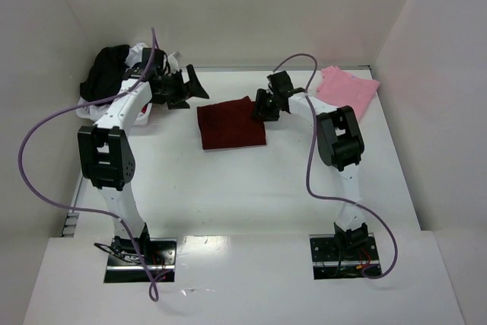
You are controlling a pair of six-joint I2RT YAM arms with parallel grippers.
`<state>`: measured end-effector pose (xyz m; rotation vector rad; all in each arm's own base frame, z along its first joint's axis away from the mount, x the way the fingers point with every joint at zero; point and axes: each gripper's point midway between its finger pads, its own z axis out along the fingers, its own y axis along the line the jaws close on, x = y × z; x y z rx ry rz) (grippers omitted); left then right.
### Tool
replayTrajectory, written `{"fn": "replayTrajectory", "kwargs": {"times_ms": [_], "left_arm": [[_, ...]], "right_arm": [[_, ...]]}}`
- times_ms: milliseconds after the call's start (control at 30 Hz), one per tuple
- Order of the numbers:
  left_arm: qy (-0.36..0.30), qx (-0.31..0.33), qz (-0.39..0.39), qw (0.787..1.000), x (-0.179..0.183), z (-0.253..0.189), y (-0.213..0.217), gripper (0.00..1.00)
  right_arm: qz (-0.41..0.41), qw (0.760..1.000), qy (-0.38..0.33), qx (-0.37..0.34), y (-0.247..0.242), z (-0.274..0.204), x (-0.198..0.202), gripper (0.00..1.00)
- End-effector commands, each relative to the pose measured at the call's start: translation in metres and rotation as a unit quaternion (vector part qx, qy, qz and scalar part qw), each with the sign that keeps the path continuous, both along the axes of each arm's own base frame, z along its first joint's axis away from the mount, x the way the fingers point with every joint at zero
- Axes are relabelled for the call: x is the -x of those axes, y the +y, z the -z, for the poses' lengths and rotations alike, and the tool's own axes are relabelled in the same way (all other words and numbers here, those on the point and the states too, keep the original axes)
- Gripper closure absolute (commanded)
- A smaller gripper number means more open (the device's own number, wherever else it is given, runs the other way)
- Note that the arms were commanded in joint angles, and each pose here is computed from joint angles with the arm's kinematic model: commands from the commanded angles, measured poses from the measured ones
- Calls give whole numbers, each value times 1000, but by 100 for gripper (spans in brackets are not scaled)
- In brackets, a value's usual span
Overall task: Fold and stack the t-shirts
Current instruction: Put the neatly folded tshirt into the corner of the board with the right arm
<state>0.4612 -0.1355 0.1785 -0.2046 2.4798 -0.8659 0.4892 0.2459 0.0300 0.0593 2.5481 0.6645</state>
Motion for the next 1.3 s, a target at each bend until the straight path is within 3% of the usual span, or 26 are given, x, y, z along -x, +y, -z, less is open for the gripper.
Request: {"fn": "replayTrajectory", "kwargs": {"times_ms": [0,33,133,233,300,467,733,1267], "left_arm": [[-35,8,18,999,12,-31,-4,0],[-32,8,18,999,14,-30,-3,0],[-33,5,21,999,17,-30,-3,0],[-32,8,23,999,20,-31,-4,0],[-29,8,24,999,22,-28,-4,0],[-37,16,25,999,21,-32,-2,0],[-51,28,42,997,20,-33,-8,0],[-46,32,45,997,20,-30,-9,0]], "right_arm": [[-22,998,50,33,7,33,21,46],[-26,998,47,39,9,34,22,47],[-29,997,49,47,12,37,24,67],[-24,997,57,46,12,40,25,93],[-18,997,63,44,12,44,25,100],[3,1000,19,23,6,3,-5,100],[70,993,-94,29,-87,-106,-96,100],[239,957,-123,112,-297,-151,-119,100]]}}
